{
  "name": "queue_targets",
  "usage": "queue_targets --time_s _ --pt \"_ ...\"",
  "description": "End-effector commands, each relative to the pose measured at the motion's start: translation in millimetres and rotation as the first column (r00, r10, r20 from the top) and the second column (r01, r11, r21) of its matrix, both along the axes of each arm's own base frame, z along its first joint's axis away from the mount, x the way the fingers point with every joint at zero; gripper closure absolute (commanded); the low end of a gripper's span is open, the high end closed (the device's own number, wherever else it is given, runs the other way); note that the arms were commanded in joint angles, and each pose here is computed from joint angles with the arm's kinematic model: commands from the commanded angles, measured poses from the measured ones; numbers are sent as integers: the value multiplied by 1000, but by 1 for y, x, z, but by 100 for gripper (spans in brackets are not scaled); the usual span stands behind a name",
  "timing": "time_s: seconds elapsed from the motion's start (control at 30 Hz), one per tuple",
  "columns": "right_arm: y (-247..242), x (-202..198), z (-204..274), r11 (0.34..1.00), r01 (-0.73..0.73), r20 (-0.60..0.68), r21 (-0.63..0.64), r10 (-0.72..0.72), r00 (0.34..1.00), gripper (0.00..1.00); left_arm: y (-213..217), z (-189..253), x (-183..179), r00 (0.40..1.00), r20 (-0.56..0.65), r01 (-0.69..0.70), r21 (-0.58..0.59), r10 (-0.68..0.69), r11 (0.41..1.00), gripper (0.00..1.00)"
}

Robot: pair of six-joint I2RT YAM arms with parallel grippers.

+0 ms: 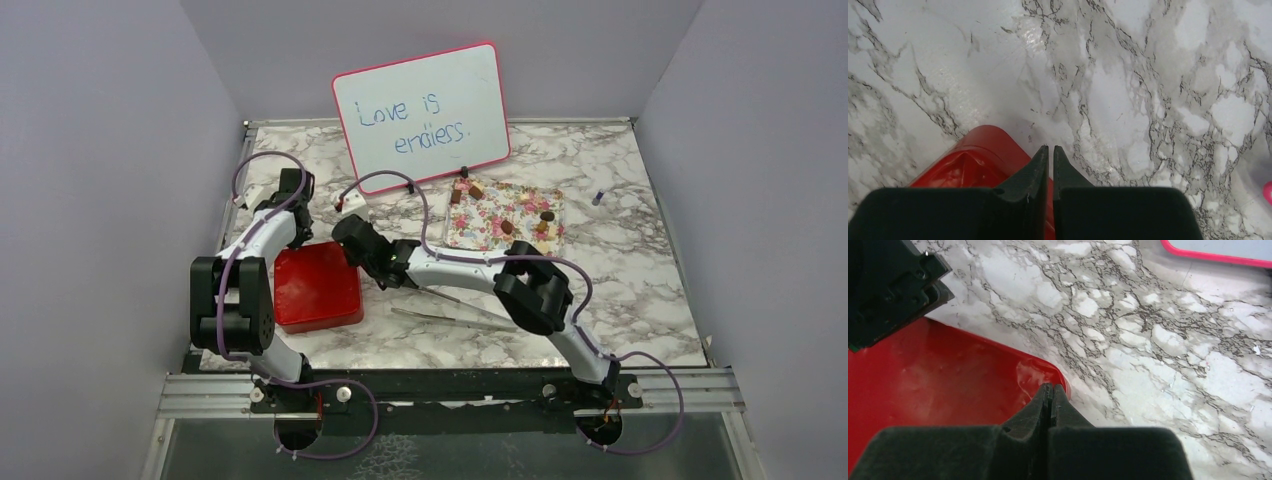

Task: Pack the chocolate

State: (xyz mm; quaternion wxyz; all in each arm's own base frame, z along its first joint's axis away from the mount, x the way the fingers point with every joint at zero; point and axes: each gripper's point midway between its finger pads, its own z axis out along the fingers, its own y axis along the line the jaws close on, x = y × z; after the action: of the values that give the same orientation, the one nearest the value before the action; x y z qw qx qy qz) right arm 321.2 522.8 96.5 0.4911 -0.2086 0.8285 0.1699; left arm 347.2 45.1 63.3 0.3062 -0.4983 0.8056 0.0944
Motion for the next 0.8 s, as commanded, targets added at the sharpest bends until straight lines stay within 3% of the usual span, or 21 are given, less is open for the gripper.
queue_targets --time_s 0.0,0.2,0.37,0.53,0.77 --pt "-5 -10 41 998 -60 8 34 60 998 99 1 27 15 998 54 9 -1 -9 1000 91" --pt "-7 -39 41 985 -131 -74 115 140 987 99 10 54 13 994 107 -35 40 31 999 90" --pt "-2 -26 2 992 -116 -56 42 118 991 99 12 35 -1 996 67 -54 43 51 998 89" --pt "-10 -22 -64 987 -46 -186 -153 16 982 99 11 -5 -10 998 -56 -13 12 14 1000 95" --pt "0 -30 6 993 -122 -112 3 122 986 99 13 24 2 1000 19 -19 19 19 1000 95"
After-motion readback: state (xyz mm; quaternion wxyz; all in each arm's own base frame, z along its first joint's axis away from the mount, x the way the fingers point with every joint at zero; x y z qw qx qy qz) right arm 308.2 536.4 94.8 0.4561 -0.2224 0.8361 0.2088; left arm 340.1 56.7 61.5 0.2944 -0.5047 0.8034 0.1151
